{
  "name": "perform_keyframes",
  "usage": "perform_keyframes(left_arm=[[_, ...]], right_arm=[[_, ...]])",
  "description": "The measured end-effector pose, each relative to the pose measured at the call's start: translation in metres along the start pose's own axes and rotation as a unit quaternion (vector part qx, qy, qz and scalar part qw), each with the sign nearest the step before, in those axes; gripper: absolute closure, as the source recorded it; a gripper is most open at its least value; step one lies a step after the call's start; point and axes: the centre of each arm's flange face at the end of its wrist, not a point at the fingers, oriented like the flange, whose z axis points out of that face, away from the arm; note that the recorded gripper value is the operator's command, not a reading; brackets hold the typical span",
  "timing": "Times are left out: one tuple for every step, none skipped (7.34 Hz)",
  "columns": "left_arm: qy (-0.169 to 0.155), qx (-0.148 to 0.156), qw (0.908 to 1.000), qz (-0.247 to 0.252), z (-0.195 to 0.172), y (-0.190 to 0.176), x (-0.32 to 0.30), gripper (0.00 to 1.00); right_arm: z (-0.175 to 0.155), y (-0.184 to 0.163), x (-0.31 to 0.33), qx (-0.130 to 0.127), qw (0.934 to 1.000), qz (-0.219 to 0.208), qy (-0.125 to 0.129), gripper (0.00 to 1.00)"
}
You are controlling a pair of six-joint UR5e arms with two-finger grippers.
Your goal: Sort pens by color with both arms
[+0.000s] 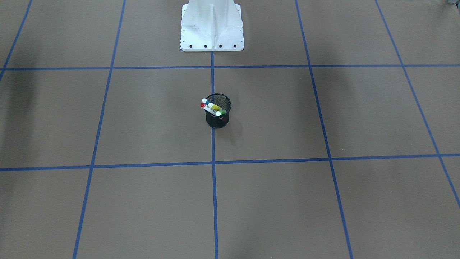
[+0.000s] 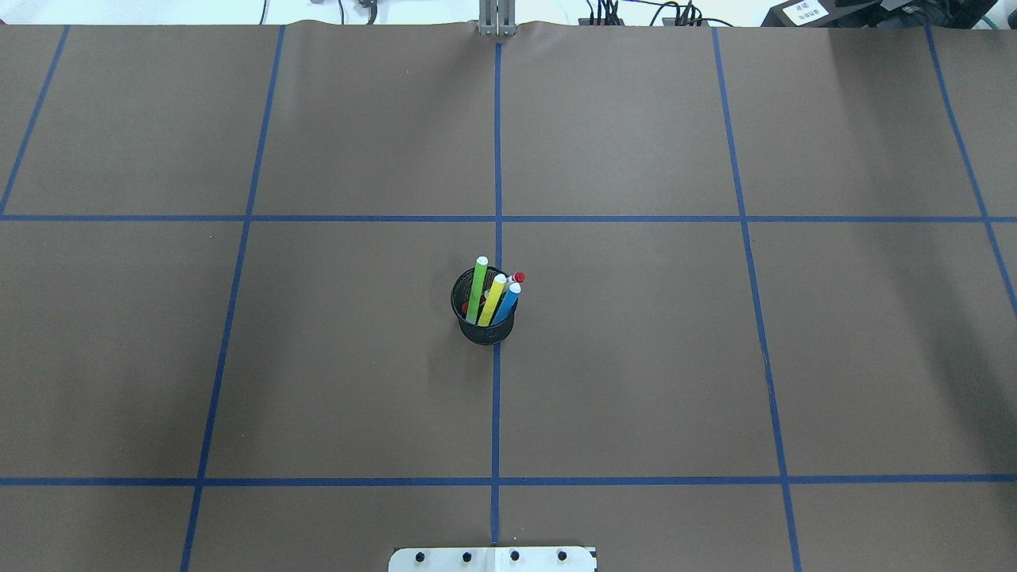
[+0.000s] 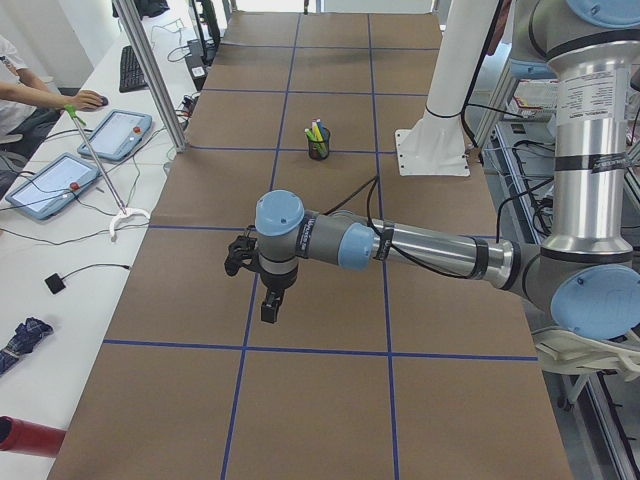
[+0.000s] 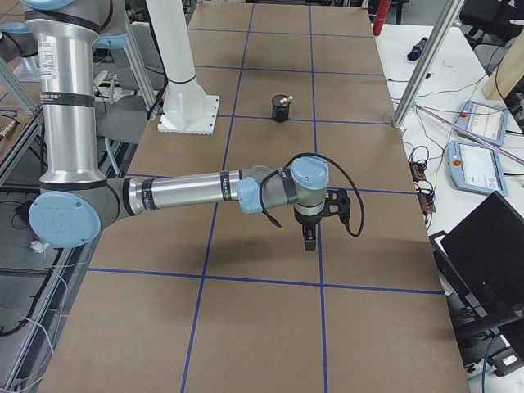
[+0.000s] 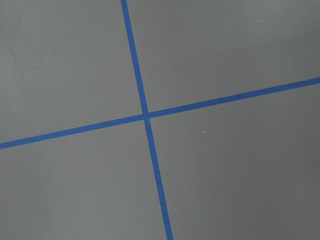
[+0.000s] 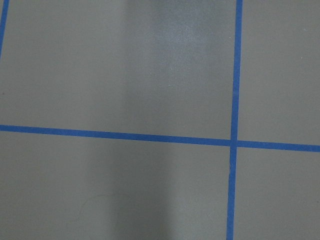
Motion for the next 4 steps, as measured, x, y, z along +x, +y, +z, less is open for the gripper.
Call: perform_keyframes(left_arm=[[-0.001, 0.001, 1.0000, -0.001, -0.0007, 0.0021, -0.0010, 0.00], [-0.002, 0.001, 1.0000, -0.002, -0.0016, 0.0056, -0.0023, 0.00], [-0.003, 0.001, 1.0000, -0.003, -0.0021, 0.0088, -0.0031, 0.00], [-0.003, 0.001, 1.0000, -0.003, -0.0028, 0.0119, -0.0030, 0.00]], right_arm=[[0.0003, -0.0001, 0.0002, 0.000, 1.0000, 0.000, 0.000, 0.00], [0.0005, -0.0003, 0.0000, 0.000, 1.0000, 0.000, 0.001, 0.00], [0.0005, -0.0006, -0.0003, 0.000, 1.0000, -0.001, 0.001, 0.00], [0.0006, -0.0006, -0.0003, 0.000, 1.0000, -0.001, 0.001, 0.00]])
